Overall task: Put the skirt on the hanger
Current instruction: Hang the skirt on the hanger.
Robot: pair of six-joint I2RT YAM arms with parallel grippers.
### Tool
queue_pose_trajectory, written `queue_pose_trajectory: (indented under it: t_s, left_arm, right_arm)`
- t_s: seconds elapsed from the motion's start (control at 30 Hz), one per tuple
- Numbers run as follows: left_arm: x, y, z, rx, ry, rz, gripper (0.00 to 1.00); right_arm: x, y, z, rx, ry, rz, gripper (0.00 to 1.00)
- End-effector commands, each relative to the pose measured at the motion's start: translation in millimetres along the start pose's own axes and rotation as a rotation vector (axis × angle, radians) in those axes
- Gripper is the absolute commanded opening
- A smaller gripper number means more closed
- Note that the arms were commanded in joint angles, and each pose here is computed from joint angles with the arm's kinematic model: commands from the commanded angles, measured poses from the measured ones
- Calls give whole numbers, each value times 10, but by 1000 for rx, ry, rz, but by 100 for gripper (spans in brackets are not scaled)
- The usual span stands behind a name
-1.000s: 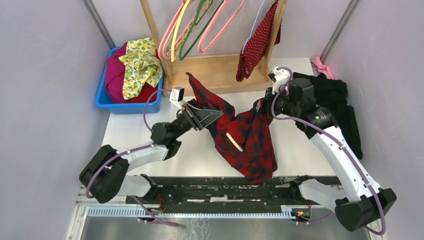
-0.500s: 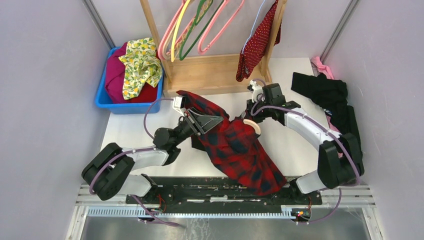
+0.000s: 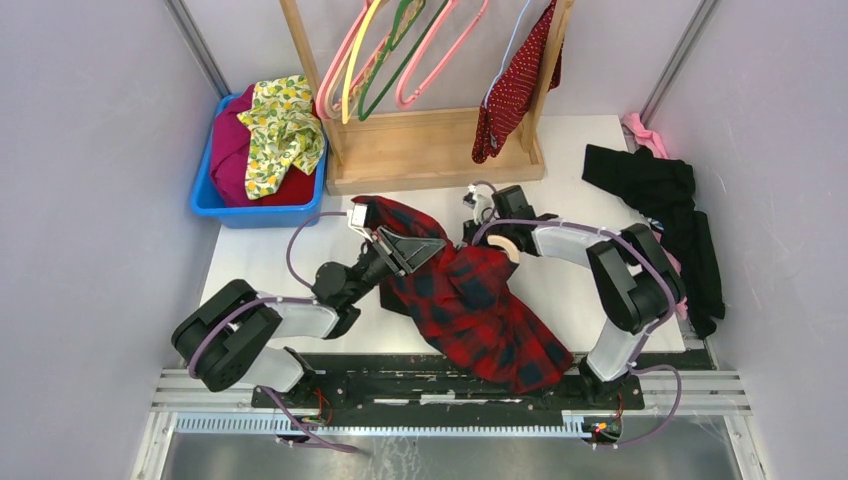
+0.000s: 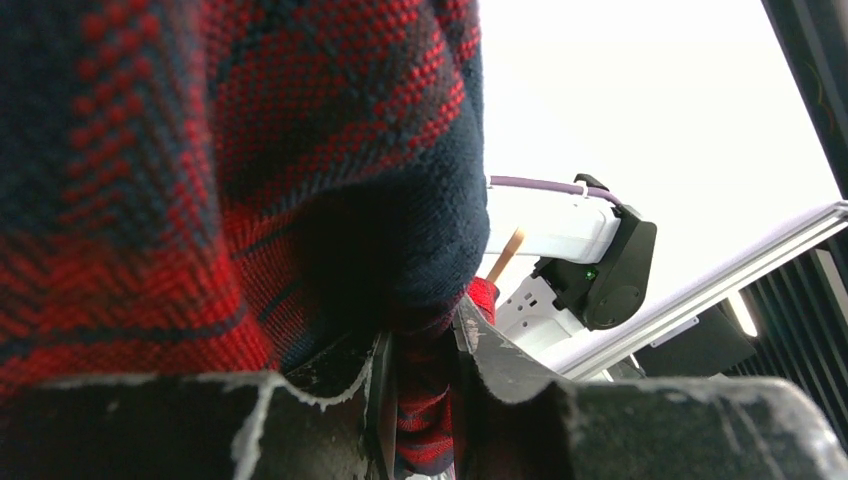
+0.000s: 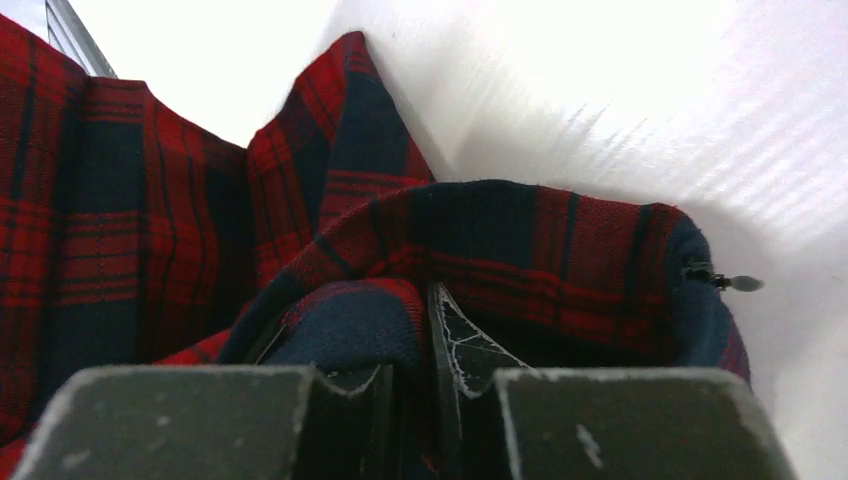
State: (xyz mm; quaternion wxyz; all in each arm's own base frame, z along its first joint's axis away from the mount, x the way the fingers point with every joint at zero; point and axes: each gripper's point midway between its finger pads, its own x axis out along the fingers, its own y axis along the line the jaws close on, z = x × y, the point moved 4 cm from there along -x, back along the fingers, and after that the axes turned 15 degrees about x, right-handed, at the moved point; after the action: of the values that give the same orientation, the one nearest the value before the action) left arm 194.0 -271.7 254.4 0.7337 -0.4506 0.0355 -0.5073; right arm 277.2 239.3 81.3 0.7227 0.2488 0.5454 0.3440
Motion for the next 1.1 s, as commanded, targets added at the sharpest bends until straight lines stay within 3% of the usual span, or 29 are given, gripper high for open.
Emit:
queue_pose_trajectory:
  t_s: [0.0,0.13,0.2,0.47,0.63,0.8,1.07]
  left_arm:
    - [-9,-357,213,61,-126,-164,3]
    - [-21,-319,197,58,-126,-147,3]
    - [-31,-309,199,58,-129,-142,3]
    - [-83,-283,200,58,-139,-121,3]
    - [-114,-225,182,51,-141,-94,3]
    - [-148,-186,211,49,-160,-71,3]
    - [-218,-124,255,39,-181,-38,3]
  right_arm:
    - [144,192,143,-41,-13,86,20]
    - [259,97,100,10,38,57,35]
    - [259,72,76,22,42,45,49]
    - [89,44,158,66,-36,1,65]
    - [-68,119,236,72,-73,21,81]
    - [-236,118,268,91,-100,-3,89]
    - [-625,-16,362,151,-221,-58,90]
